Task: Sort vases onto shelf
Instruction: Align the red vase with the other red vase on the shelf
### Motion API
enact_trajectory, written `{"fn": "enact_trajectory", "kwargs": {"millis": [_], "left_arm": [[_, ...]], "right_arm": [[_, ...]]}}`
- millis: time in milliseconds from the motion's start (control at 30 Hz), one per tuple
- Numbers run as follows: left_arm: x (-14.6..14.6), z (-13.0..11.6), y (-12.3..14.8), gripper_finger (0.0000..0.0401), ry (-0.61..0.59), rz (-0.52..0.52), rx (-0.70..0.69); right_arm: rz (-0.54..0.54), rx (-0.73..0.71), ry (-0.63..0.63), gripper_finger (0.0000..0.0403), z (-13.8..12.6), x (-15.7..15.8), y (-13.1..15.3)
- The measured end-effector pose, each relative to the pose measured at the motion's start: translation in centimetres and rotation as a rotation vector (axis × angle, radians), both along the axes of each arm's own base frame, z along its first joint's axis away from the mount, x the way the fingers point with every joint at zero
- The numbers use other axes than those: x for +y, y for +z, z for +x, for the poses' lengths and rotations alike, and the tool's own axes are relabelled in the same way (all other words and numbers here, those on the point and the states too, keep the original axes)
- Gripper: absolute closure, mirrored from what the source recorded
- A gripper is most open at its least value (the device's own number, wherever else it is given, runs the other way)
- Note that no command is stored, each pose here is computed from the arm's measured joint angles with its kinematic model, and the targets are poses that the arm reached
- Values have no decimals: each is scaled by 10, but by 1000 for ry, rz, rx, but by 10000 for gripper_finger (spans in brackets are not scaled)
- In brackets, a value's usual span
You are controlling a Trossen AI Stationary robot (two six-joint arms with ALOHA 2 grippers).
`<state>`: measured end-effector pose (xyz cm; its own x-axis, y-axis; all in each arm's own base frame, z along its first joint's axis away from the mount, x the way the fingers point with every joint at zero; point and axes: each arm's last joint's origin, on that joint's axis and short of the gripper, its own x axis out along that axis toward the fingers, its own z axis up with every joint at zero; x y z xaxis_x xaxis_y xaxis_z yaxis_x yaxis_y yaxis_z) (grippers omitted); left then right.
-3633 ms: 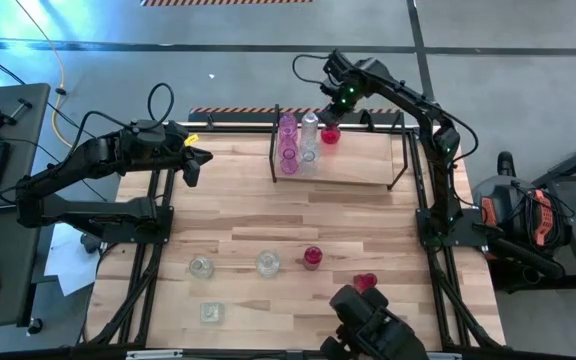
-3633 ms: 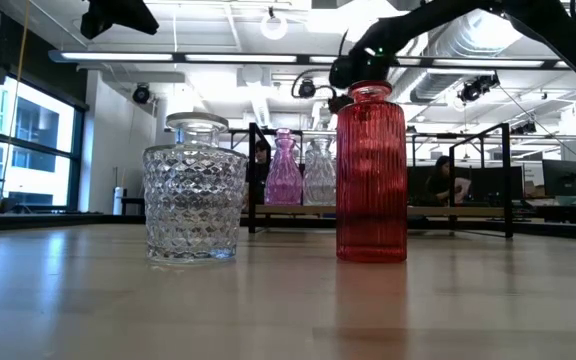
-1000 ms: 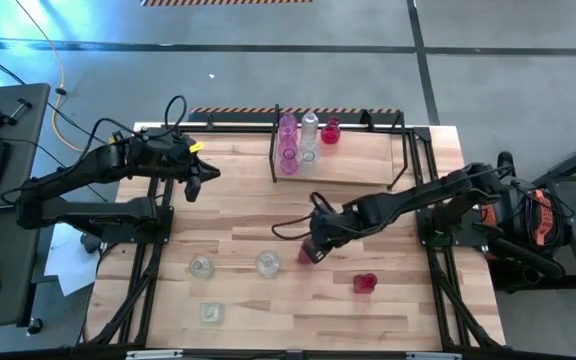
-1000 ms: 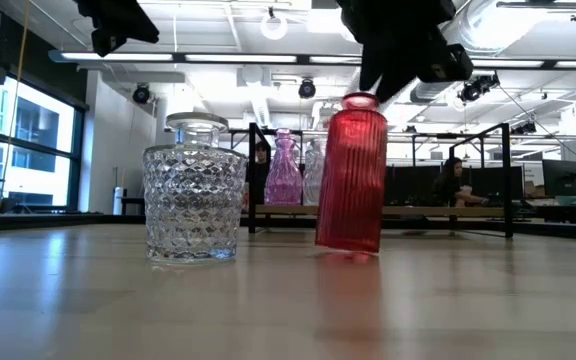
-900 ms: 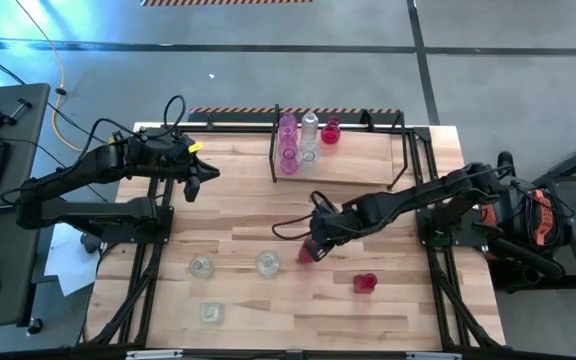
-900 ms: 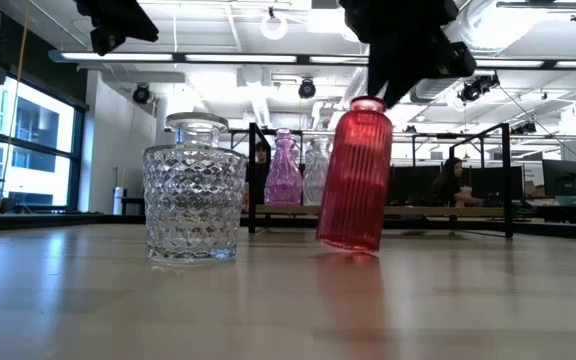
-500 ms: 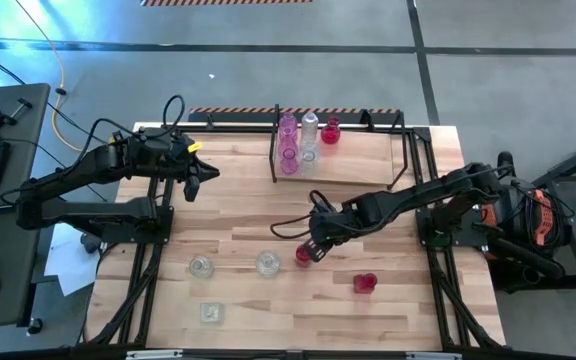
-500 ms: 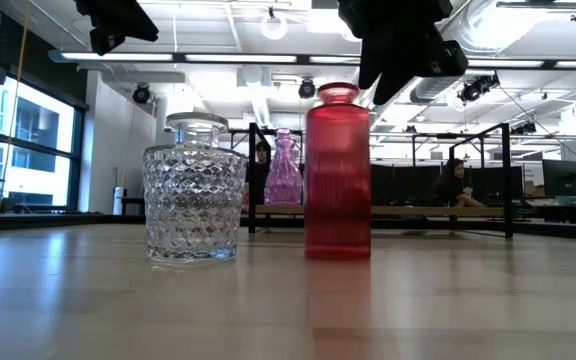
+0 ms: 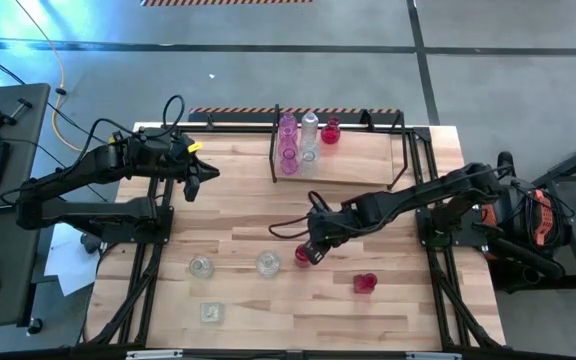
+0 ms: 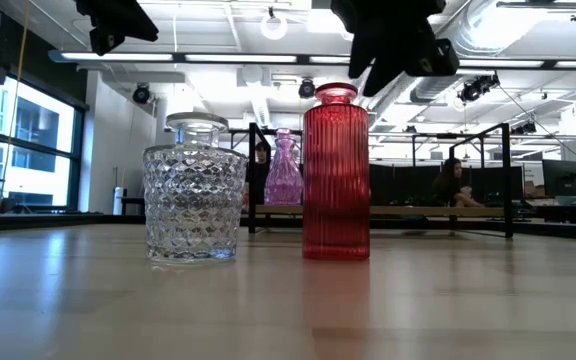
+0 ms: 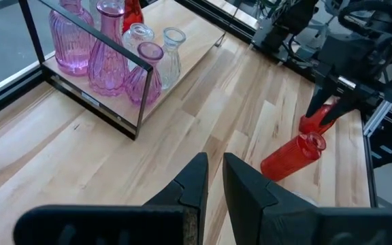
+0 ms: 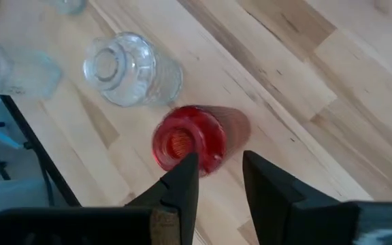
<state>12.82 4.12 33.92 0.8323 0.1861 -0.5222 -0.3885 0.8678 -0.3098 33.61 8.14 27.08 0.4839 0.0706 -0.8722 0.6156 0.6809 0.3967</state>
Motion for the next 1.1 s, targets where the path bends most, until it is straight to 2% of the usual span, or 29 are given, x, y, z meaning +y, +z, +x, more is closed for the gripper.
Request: {"fn": "enact_trajectory", "kwargs": {"millis": [233,500,600,767,1100], "left_arm": [[0,0,0,366,0,0,0],[0,0,0,366,0,0,2],[0,0,0,366,0,0,2],[0,0,0,366,0,1,2],[0,0,0,366,0,1,2]], "right_arm": [[46,8,40,305,17,6,-20],[33,27,23,307,17,6,-24],[34,30,35,329,17,6,-24],[22,22,64,391,17,6,-23],[37,31,86,397,16,4,-23]]}}
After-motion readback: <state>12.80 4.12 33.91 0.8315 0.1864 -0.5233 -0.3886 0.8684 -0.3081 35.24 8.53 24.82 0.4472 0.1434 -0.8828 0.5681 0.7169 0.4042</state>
